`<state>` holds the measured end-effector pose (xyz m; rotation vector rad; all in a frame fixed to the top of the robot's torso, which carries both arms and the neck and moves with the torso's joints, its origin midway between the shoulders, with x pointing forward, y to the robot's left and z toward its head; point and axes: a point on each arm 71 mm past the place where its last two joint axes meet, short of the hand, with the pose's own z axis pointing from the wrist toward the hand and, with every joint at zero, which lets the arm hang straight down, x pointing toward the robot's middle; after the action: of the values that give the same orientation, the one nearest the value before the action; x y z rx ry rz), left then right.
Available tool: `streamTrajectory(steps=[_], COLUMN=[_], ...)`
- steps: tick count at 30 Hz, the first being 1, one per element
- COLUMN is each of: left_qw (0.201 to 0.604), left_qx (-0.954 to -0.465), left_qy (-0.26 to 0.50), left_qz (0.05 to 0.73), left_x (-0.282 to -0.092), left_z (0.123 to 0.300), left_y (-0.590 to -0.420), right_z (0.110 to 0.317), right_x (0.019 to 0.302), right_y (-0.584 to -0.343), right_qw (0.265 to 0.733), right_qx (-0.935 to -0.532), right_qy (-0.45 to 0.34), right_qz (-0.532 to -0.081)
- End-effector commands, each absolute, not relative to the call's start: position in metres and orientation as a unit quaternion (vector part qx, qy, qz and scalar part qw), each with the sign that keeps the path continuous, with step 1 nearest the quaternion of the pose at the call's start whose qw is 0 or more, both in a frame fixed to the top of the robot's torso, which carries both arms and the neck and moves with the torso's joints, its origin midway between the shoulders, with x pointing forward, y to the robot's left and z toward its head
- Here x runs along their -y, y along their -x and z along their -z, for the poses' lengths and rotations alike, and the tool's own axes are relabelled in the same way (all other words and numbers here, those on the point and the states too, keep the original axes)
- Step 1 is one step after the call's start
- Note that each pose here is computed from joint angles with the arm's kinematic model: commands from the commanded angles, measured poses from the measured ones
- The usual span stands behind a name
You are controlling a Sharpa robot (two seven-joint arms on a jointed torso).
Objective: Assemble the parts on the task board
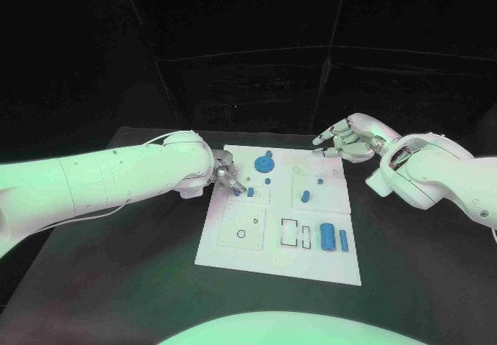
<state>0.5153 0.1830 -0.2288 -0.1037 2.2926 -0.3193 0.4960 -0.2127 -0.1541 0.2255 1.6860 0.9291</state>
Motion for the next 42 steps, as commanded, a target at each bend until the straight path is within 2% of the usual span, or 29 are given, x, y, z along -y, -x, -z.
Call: streamTrajectory(steps=[1,8,12,18,23,28,31,35,42], left_qw=[0.396,0.417,0.456,0.491,0.513,0.519,0.527,0.555,0.553], left_qx=[-0.909,-0.897,-0.868,-0.827,-0.794,-0.766,-0.749,-0.724,-0.73], left_qy=[0.041,0.053,0.082,0.118,0.134,0.133,0.099,-0.002,-0.126], left_qz=[0.12,0.134,0.181,0.245,0.296,0.356,0.389,0.411,0.381], left_x=[-0.184,-0.188,-0.188,-0.187,-0.186,-0.177,-0.168,-0.152,-0.132], left_z=[0.23,0.226,0.218,0.208,0.201,0.195,0.191,0.191,0.205], left_y=[-0.515,-0.516,-0.519,-0.521,-0.522,-0.523,-0.524,-0.526,-0.525], right_z=[0.152,0.152,0.152,0.152,0.152,0.152,0.152,0.151,0.151], right_x=[0.212,0.213,0.213,0.214,0.214,0.214,0.213,0.212,0.211], right_y=[-0.496,-0.496,-0.496,-0.496,-0.497,-0.497,-0.497,-0.497,-0.497], right_qw=[0.57,0.571,0.572,0.573,0.573,0.573,0.573,0.575,0.576], right_qx=[-0.712,-0.711,-0.711,-0.71,-0.71,-0.71,-0.71,-0.708,-0.706], right_qy=[-0.095,-0.095,-0.095,-0.096,-0.096,-0.096,-0.096,-0.096,-0.096], right_qz=[-0.399,-0.399,-0.399,-0.398,-0.397,-0.397,-0.398,-0.399,-0.4])
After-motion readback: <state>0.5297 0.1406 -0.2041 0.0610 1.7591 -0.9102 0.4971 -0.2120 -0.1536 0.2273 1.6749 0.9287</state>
